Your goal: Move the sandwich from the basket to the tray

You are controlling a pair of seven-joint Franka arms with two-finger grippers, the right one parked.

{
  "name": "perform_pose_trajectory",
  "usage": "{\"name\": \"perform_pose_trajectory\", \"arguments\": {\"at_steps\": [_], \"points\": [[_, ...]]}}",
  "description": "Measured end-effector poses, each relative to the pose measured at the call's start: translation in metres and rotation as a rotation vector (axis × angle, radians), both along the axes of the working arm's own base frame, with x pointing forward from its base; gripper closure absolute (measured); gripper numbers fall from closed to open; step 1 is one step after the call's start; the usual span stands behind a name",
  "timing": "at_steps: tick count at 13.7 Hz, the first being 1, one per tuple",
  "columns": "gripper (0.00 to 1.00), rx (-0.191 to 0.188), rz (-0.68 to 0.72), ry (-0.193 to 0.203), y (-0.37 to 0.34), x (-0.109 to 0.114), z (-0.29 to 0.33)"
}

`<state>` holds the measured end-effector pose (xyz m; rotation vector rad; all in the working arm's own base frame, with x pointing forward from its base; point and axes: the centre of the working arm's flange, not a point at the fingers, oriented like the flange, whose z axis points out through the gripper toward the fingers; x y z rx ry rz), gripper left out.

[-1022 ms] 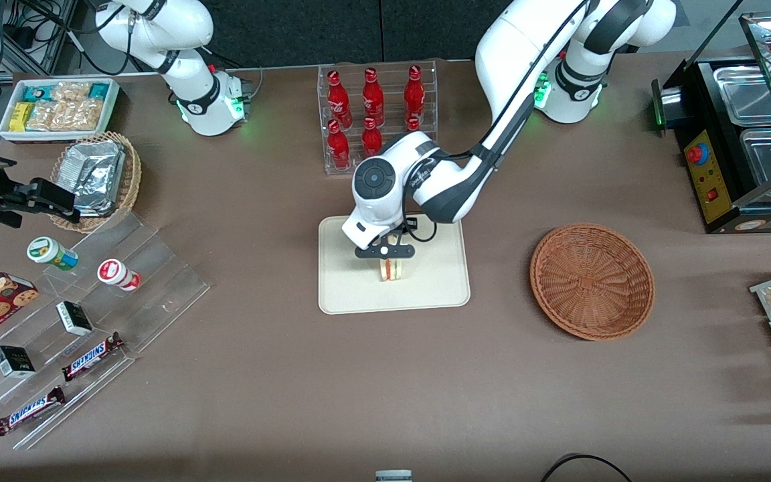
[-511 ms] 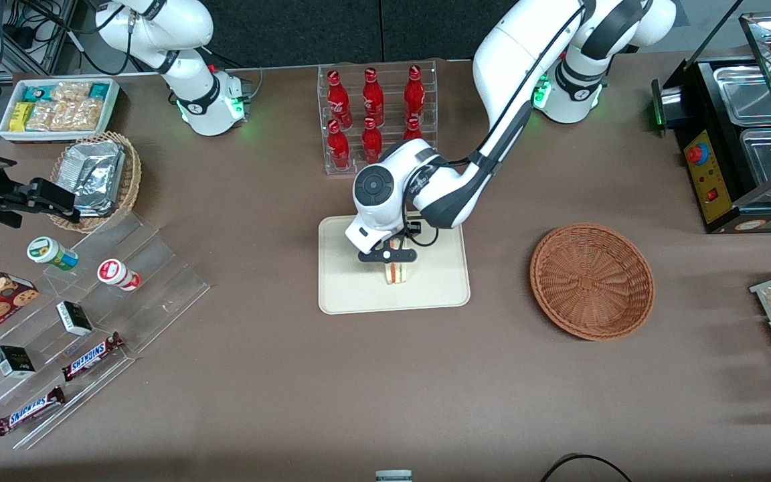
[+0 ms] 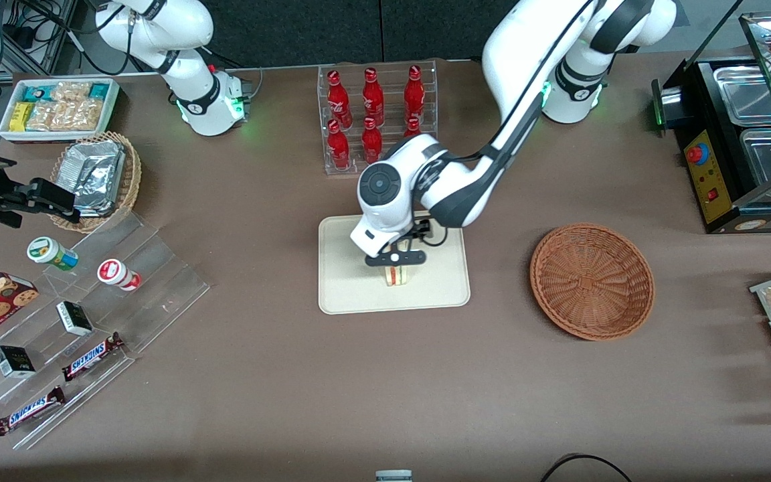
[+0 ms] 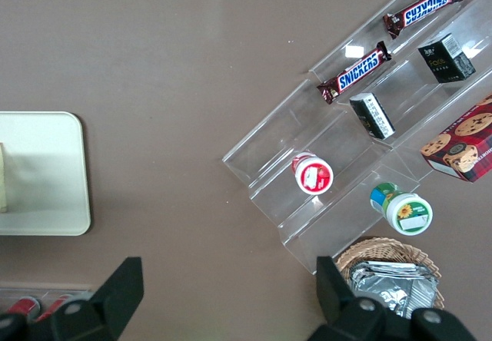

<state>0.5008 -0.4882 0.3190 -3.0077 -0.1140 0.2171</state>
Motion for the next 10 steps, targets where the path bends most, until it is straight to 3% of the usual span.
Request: {"name": "perform_pose_trajectory", "arguments": {"at_steps": [6, 10], "points": [[0.0, 0.036, 0.152, -0.023, 0.119, 0.04, 0.147], [0.0, 0.056, 0.103, 0.038, 0.217, 0.048, 0.214]]}}
